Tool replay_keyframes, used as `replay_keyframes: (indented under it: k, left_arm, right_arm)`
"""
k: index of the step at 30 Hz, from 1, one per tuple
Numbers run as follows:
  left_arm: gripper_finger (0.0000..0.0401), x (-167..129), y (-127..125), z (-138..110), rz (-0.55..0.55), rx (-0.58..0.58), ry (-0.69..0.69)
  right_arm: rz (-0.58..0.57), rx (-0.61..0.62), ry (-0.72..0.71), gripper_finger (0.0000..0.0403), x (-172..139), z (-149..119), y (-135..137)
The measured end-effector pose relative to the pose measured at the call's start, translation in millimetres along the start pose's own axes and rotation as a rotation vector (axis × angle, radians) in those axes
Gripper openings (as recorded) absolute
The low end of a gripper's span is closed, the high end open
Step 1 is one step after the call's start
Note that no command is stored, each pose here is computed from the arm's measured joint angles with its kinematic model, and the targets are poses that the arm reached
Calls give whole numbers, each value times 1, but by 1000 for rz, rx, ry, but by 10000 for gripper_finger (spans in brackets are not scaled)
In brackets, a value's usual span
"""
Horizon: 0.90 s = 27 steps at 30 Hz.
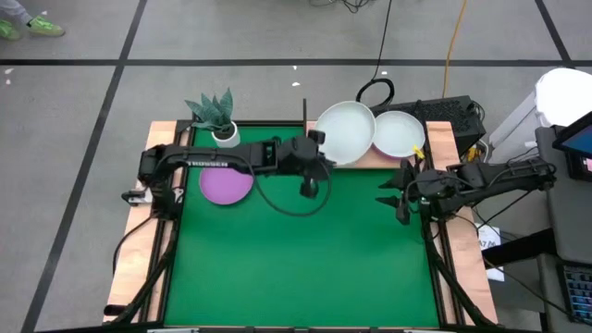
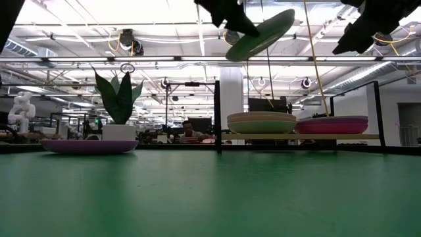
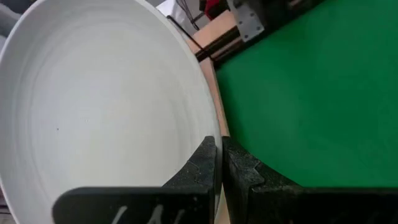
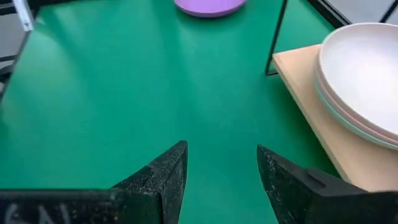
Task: Place and stack plates onto a shelf
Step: Stack the light blue plate on the light orange plate on the shelf
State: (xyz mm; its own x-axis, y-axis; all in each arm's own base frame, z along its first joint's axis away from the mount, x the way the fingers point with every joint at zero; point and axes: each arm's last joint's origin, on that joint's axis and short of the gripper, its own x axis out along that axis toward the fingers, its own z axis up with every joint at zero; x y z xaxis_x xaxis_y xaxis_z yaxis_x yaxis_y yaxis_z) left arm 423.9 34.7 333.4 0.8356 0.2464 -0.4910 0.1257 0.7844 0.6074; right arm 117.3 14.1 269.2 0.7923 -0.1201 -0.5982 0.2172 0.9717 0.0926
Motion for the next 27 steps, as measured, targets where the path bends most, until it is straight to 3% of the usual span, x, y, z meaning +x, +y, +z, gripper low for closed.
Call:
replay_keyframes:
  k: [5,12,27]
  left_arm:
    - [10,17,20,-14,32,-32,-46]
    - [10,51,27,-36,21,-96,-86]
    - [20,98,27,-90,-14,-153,70]
  right_arm:
    - [-11,-20,-26,173,-2,0,3]
    - [-6,-44,-28,173,-3,-1,3]
    - [-9,-53,-17,173,-3,-1,3]
